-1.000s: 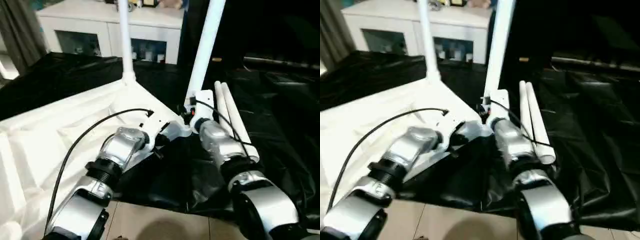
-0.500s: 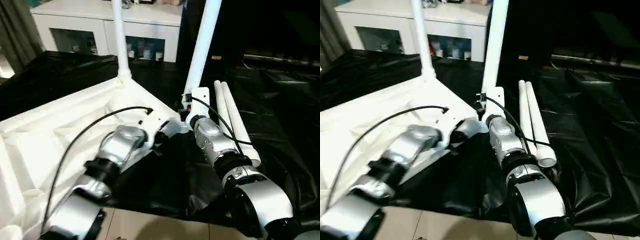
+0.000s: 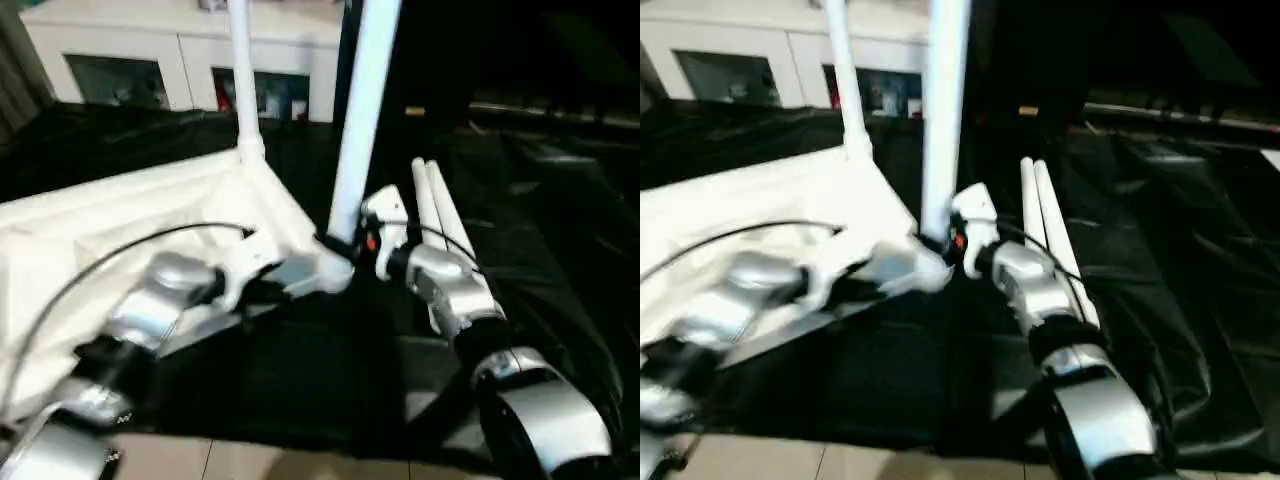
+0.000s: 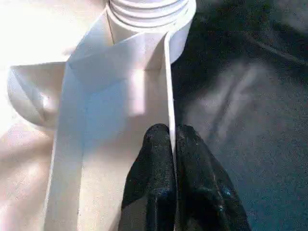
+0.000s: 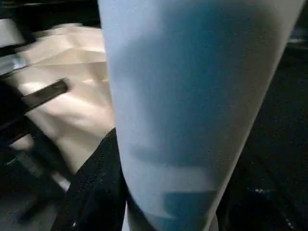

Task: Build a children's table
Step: Insert table leg to table base

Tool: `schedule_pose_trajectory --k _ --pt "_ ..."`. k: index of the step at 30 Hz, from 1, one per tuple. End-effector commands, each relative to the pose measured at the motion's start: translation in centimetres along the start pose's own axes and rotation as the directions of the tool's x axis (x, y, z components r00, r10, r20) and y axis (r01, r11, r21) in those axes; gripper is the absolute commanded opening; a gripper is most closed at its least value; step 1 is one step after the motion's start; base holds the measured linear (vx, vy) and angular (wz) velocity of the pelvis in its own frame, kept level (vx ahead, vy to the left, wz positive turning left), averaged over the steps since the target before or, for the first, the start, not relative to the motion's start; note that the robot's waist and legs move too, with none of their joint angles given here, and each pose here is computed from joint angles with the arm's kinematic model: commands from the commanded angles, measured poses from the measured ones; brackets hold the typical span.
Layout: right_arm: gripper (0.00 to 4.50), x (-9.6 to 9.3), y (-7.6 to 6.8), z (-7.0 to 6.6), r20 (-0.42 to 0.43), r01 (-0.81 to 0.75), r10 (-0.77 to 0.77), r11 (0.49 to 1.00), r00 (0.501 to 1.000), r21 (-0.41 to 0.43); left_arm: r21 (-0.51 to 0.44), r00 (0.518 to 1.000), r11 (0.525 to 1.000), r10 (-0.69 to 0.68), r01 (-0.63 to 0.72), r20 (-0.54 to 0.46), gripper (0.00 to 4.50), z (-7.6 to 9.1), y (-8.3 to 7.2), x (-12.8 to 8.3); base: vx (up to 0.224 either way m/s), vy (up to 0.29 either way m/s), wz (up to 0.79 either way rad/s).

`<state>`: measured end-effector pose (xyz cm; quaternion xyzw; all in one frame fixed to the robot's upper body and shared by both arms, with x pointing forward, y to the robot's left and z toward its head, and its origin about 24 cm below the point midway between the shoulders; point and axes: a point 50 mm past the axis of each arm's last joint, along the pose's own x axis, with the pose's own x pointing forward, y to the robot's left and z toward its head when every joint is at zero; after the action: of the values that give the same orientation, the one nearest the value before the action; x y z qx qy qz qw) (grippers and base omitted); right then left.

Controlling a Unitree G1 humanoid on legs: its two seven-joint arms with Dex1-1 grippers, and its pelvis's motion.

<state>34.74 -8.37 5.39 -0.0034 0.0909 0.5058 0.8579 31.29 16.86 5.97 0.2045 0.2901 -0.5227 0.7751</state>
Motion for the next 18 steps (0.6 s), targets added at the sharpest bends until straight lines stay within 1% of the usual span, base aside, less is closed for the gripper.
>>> schedule_pose_trajectory --k 1,4,7,9,10,11,12,13,14,15,17,18 --pt "1.9 -3.4 0.3 -7.1 -0.304 0.062 -0.002 0.98 0.953 0.188 0.066 0.975 0.973 -0.223 0.222 0.005 0.0 0.8 -1.9 0.4 0.0 0.0 0.0" --pt "1.9 -3.3 0.2 -7.0 -0.306 0.086 -0.025 0.979 0.952 0.186 0.072 0.983 0.981 -0.181 0.18 0.014 0.0 0.9 -1.4 0.7 0.0 0.0 0.0" --pt "1.9 -3.2 0.0 -7.3 -0.329 0.16 -0.096 0.972 0.94 0.175 0.058 0.991 0.99 -0.13 0.129 0.027 0.0 1.2 -1.1 1.1 0.0 0.0 0.0" --pt "1.9 -3.2 -0.3 -7.5 -0.346 0.236 -0.169 0.958 0.923 0.16 0.034 0.996 0.996 -0.085 0.084 0.028 0.0 1.3 -0.8 1.5 0.0 0.0 0.0" --pt "1.9 -3.2 -0.7 -7.6 -0.357 0.317 -0.247 0.936 0.901 0.154 0.013 0.999 0.999 -0.034 0.034 0.032 0.0 1.5 -0.4 1.8 0.0 0.0 0.0" --pt "1.9 -3.3 -1.1 -7.8 -0.37 0.403 -0.327 0.903 0.87 0.15 -0.016 0.999 1.0 0.023 -0.023 0.037 0.0 1.8 -0.1 2.3 0.0 0.0 0.0" --pt "1.9 -3.4 -1.4 -7.9 -0.379 0.491 -0.409 0.859 0.83 0.148 -0.065 0.995 0.994 0.095 -0.092 0.038 0.0 2.1 0.4 2.8 0.0 0.0 0.0" --pt "1.9 -3.6 -1.9 -8.0 -0.381 0.588 -0.499 0.792 0.779 0.165 -0.122 0.984 0.978 0.173 -0.169 0.029 0.0 2.3 0.8 3.4 0.0 0.0 0.0" --pt "1.9 -3.8 -2.2 -8.0 -0.384 0.645 -0.552 0.743 0.741 0.178 -0.159 0.975 0.964 0.221 -0.215 0.017 0.0 2.5 1.0 3.9 0.0 0.0 0.0" --pt "1.9 -3.8 -2.2 -8.0 -0.383 0.656 -0.562 0.733 0.733 0.181 -0.165 0.973 0.96 0.231 -0.226 0.013 0.0 2.5 1.0 3.9 0.0 0.0 0.0" --pt "1.9 -3.9 -2.6 -7.9 -0.377 0.757 -0.661 0.613 0.649 0.228 -0.222 0.939 0.914 0.341 -0.339 -0.031 0.0 2.8 1.4 5.0 0.0 0.0 0.0" --pt "1.9 -3.9 -2.6 -7.9 -0.377 0.757 -0.661 0.613 0.649 0.228 -0.222 0.939 0.914 0.341 -0.339 -0.031 0.0 2.8 1.4 5.0 0.0 0.0 0.0"
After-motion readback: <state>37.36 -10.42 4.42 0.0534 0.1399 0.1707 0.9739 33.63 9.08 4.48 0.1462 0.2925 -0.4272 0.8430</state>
